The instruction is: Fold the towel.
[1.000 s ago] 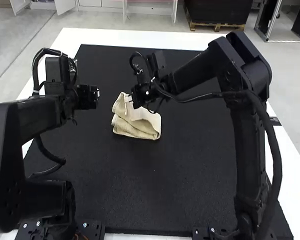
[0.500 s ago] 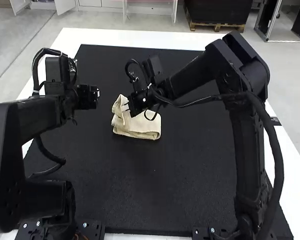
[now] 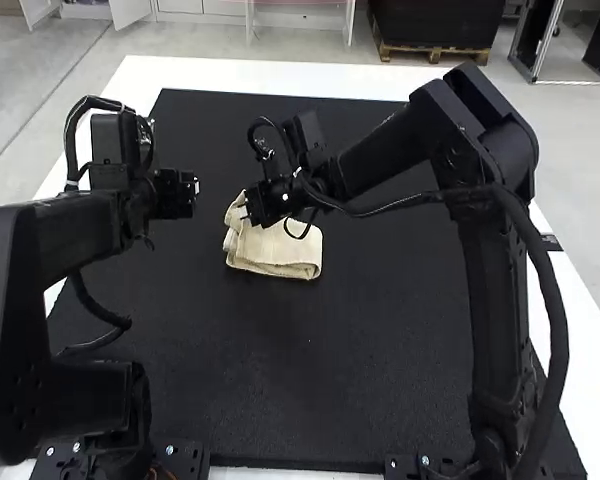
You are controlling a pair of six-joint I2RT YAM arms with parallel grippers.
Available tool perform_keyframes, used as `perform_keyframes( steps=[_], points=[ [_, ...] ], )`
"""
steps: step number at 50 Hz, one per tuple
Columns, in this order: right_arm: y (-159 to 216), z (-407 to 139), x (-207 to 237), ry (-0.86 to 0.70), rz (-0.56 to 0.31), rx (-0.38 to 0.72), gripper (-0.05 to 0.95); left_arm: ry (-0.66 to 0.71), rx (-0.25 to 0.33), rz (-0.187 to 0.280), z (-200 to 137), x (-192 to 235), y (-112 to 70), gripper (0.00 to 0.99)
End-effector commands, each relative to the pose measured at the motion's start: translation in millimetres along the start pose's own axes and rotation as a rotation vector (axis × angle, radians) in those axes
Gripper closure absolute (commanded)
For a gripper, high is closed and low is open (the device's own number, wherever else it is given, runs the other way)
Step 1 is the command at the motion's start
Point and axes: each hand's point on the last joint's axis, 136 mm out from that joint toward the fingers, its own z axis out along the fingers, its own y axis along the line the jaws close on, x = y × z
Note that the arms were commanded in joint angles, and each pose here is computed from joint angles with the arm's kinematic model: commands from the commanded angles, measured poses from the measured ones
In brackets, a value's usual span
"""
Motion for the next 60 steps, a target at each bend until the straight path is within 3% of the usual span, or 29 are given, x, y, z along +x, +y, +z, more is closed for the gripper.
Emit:
perform_keyframes(
  steps=[1,5,7,10,11,22,60],
  points=[
    [17,-8,-30,-0.059,-0.012,-0.046,0.28,-0.024,0.002,-0.012,-5,-4,0.2,0.028],
    [19,-18,-47,-0.095,-0.021,-0.046,0.29,-0.02,0.003,-0.012,-4,-3,-0.3,0.028],
    [19,-25,-55,-0.113,-0.026,-0.048,0.45,-0.02,0.003,-0.012,-4,-3,-0.3,0.028],
    [15,-36,-65,-0.139,-0.031,-0.041,0.88,-0.022,0.002,-0.012,-4,-3,0.2,0.028],
    [12,-40,-68,-0.148,-0.029,-0.04,0.9,-0.022,0.002,-0.012,-4,-3,0.2,0.028],
    [-14,-60,-78,-0.181,-0.002,0.003,0.92,-0.021,0.002,-0.012,-4,-3,0.2,0.028],
    [-35,-20,0,-0.08,0.041,-0.002,0.92,-0.031,0.001,-0.018,-5,-7,0.5,0.028]
  ],
)
